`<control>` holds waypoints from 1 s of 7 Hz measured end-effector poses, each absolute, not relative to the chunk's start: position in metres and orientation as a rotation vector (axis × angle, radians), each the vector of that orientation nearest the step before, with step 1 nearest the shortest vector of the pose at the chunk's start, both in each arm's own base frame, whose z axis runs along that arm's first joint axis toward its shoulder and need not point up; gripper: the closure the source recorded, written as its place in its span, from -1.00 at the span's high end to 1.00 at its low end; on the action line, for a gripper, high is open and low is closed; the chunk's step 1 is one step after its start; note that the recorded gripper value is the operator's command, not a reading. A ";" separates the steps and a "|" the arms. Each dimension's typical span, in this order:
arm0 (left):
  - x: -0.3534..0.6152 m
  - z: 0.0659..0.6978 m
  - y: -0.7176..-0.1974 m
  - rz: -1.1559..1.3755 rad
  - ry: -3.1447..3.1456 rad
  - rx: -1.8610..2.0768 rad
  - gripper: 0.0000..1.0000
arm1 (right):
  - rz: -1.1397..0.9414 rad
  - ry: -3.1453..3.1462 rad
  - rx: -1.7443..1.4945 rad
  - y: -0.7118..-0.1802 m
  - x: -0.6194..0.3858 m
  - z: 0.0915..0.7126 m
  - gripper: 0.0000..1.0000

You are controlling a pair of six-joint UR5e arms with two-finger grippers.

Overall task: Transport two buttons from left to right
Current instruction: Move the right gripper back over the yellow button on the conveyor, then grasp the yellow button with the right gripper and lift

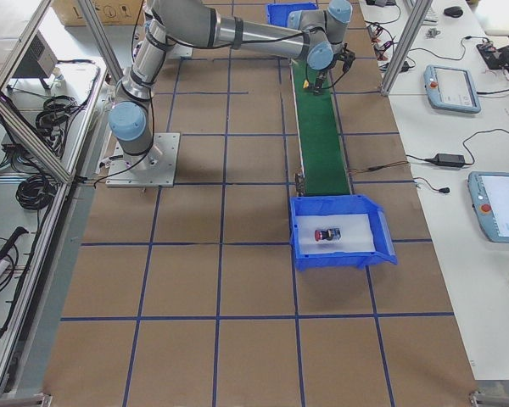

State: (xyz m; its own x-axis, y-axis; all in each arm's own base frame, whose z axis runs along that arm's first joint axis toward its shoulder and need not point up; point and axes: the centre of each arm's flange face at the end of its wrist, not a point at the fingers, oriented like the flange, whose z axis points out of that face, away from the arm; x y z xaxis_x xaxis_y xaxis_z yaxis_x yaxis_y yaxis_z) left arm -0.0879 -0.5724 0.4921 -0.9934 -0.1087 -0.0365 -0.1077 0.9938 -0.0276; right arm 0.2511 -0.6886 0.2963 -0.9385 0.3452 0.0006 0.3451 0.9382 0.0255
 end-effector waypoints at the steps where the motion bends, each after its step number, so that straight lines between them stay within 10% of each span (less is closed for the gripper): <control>1: -0.088 0.492 -0.573 -0.041 3.099 -0.168 1.00 | 0.029 3.091 0.548 -0.689 0.257 0.292 0.89; 7: -0.087 0.491 -0.573 -0.037 3.100 -0.170 1.00 | -0.003 3.089 0.536 -0.695 0.266 0.276 0.86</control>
State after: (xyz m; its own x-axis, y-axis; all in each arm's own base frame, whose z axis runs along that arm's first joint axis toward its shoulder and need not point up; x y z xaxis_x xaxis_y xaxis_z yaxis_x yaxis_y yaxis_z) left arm -0.0874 -0.5729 0.4908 -0.9934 -0.1094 -0.0355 -0.1086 0.9937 -0.0260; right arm 0.2660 -0.6951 0.2756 -0.9416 0.3366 -0.0067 0.3366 0.9416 -0.0010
